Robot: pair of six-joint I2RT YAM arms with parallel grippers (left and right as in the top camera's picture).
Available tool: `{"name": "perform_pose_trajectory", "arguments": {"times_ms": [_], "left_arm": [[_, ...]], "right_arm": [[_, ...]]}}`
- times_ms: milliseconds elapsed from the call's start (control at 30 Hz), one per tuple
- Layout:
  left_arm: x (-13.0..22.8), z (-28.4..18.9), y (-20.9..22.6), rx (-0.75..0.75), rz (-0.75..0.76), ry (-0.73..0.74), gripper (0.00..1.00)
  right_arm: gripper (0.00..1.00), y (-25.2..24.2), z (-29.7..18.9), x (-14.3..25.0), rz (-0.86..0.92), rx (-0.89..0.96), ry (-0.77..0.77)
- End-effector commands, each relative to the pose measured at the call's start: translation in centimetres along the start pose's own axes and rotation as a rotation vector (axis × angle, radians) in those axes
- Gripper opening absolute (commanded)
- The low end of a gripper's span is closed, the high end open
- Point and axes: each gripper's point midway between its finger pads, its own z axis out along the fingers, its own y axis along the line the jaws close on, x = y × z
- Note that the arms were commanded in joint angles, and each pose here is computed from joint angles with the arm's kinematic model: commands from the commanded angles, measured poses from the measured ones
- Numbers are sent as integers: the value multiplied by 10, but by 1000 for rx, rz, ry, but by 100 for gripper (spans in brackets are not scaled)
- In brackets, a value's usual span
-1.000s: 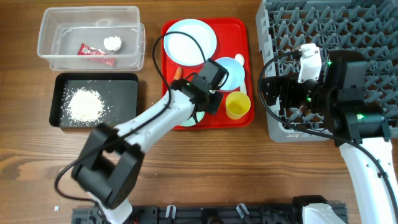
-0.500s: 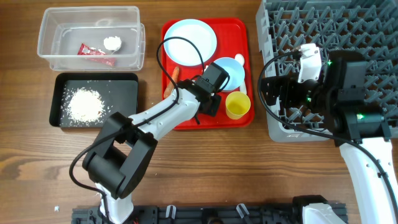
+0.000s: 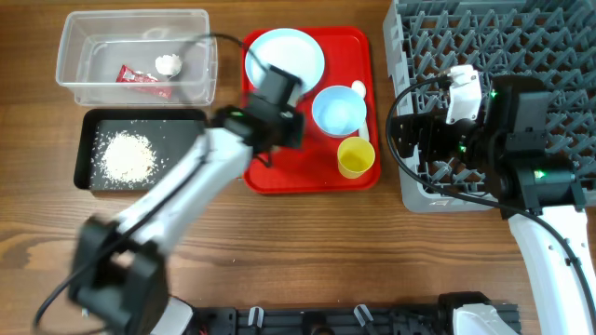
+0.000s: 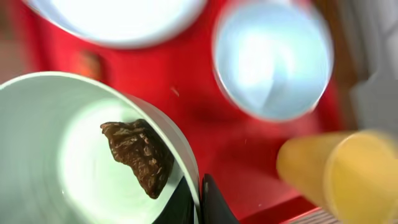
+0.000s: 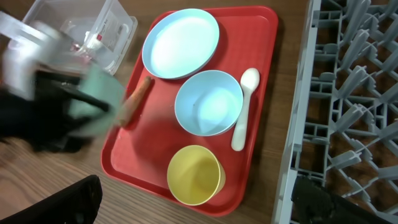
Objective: Sort waste into correct bins and load items into the dishwasher rack
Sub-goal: 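Grasp the rim of the green bowl with the left gripper, then tip the green bowl over the black tray to dump the food scrap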
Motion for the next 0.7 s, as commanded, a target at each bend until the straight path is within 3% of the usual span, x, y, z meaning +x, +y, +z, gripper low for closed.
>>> {"name": "perform_pose_trajectory", "arguments": {"times_ms": [0,233,467,667], "left_arm": [[-27,-46,48,-11,-169,-102,4],[-11,-66,157,12,-479,-48,4],[5,-95,218,315,-612,-158,4],[8,-124,239,661,-630,-370,4]], "right_arm": [[100,2,-4,-9,-7,5,-20],[100,2,-4,-9,-6,5,-20],[99,2,-4,-9,-7,5,-22],[100,0,2,-9,2,5,-11]]}}
